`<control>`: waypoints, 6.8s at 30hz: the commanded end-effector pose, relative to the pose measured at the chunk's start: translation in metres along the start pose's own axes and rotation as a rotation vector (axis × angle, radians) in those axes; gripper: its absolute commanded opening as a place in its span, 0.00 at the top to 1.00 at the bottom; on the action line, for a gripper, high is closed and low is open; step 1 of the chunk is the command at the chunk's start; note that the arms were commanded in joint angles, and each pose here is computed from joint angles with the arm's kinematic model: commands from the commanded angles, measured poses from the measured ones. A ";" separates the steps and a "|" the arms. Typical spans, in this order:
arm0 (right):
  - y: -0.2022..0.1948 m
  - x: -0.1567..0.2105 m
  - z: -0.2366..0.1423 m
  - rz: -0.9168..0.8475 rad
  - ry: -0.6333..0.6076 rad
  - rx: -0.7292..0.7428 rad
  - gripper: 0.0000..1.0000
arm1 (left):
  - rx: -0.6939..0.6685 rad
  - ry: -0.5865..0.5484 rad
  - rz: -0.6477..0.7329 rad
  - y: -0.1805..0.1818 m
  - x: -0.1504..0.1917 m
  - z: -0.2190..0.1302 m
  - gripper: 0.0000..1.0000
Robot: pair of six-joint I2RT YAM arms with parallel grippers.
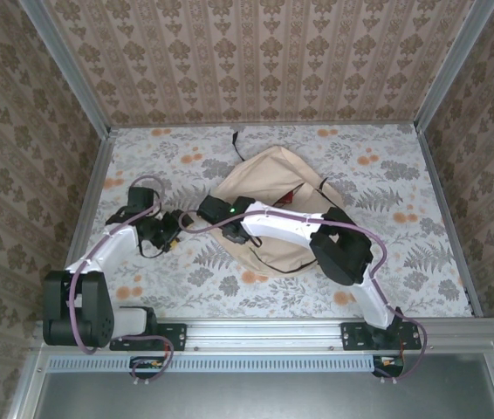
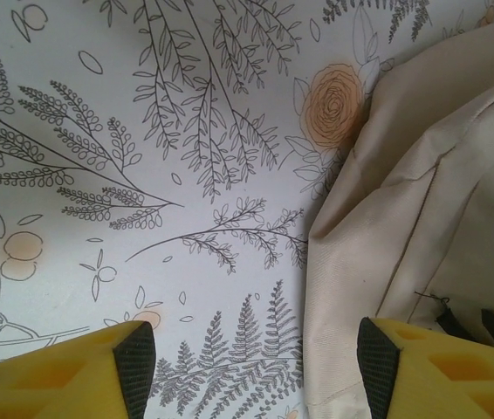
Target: Pack the student bag
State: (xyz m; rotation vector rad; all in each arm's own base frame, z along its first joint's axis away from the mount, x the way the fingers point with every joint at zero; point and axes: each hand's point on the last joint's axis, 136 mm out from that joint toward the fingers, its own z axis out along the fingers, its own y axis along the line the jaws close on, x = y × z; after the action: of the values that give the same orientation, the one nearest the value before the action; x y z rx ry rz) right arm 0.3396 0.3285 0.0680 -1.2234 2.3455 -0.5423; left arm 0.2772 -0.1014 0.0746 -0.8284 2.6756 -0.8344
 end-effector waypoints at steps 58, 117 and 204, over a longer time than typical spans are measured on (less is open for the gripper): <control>-0.101 0.011 -0.100 0.588 -0.357 -0.112 1.00 | 0.443 0.221 -0.034 -0.158 0.088 0.073 0.50; -0.147 0.005 -0.102 0.894 -0.444 -0.528 1.00 | 0.590 0.081 0.832 -0.211 0.130 0.044 0.59; -0.187 0.050 -0.058 1.067 -0.365 -0.457 1.00 | 0.176 0.125 0.921 -0.109 0.113 0.041 1.00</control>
State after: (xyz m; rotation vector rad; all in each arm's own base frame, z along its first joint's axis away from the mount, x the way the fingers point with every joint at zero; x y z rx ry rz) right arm 0.4049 0.1665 0.1764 0.0861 2.4869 0.3597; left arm 0.2622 -0.2782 0.1225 0.5047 2.4591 -0.9025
